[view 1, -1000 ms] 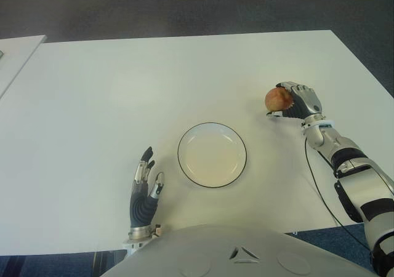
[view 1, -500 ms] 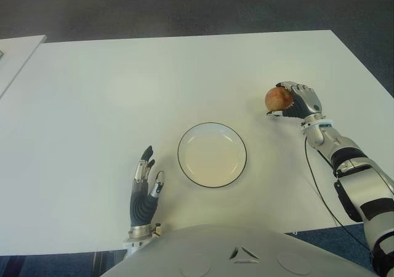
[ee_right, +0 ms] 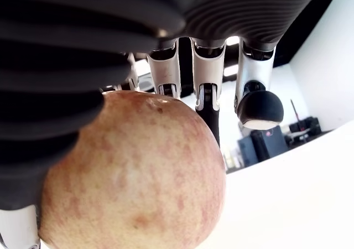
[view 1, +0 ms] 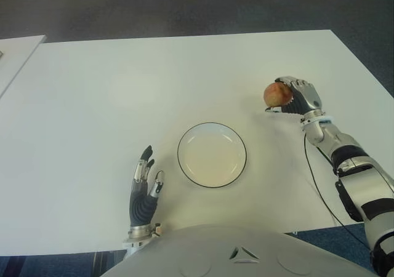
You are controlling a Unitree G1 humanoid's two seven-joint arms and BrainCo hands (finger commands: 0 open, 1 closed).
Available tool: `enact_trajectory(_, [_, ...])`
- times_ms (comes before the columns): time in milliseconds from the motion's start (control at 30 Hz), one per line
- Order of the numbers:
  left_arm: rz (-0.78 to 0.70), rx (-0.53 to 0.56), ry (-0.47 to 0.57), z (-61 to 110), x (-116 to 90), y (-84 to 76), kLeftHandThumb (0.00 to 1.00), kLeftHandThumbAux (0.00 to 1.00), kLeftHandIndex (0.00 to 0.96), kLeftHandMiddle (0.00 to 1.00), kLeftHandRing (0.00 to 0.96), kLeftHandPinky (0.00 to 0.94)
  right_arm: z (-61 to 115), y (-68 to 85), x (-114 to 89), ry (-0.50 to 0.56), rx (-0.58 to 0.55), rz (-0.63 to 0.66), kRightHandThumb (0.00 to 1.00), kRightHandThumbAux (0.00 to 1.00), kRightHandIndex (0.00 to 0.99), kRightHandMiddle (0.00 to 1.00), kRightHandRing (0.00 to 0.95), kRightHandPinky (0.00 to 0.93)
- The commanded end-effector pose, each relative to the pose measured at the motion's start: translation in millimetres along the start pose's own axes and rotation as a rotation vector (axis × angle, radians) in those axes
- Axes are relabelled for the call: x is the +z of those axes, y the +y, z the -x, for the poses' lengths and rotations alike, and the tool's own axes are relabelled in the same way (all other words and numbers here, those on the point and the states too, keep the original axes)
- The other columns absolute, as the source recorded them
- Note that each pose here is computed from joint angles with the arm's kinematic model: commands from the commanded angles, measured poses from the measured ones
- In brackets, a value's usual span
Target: Put the apples into the plate.
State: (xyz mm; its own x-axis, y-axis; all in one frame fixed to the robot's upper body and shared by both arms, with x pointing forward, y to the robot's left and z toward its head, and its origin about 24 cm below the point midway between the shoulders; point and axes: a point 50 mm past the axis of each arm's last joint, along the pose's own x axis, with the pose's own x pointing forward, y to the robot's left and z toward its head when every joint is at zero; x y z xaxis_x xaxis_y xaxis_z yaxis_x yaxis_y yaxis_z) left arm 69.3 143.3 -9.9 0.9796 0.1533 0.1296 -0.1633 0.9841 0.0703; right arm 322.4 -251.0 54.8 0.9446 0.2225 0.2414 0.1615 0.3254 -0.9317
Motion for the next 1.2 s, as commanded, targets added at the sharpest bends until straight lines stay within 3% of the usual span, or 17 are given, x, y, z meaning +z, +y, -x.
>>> enact_trajectory(33, [0.007,-0.015,0.017,0.5,-1.1,-1.9,0.0,0.431,0.0,0.0,0.0,0.0,-8.9,-15.1,31.3,-0.158,-0.086,-0.11,0.72,0.71,0.441,0.888,0.88,0.867])
enact_trajectory(300, [0.019,-0.018,0.026,-0.5,-2.9,-5.0,0.0,0.432,0.0,0.0,0.0,0.0,0.2,-27.1,59.3,-0.283,-0.077,-0.189,0.719,0.711,0.441,0.886,0.876,0.857])
enact_trajectory(733, [0.043,-0.021,0.024,-1.9,-4.2,-8.6,0.0,0.427,0.0,0.0,0.0,0.0,0.7,-39.7,85.1,-0.402,-0.018,-0.216,0.714,0.714,0.44,0.871,0.858,0.833])
enact_trajectory(1000, [0.036,-0.021,0.008,-3.5,-3.3,-11.2,0.0,0.432,0.0,0.0,0.0,0.0,7.9,-38.7,103.2,-0.516,0.059,-0.205,0.714,0.715,0.439,0.855,0.841,0.815])
enact_trajectory(1200, [0.034,-0.03,0.002,-5.2,-3.2,-15.5,0.0,0.416,0.0,0.0,0.0,0.0,19.1,-28.1,118.0,-0.622,0.121,-0.206,0.714,0.716,0.439,0.857,0.839,0.829])
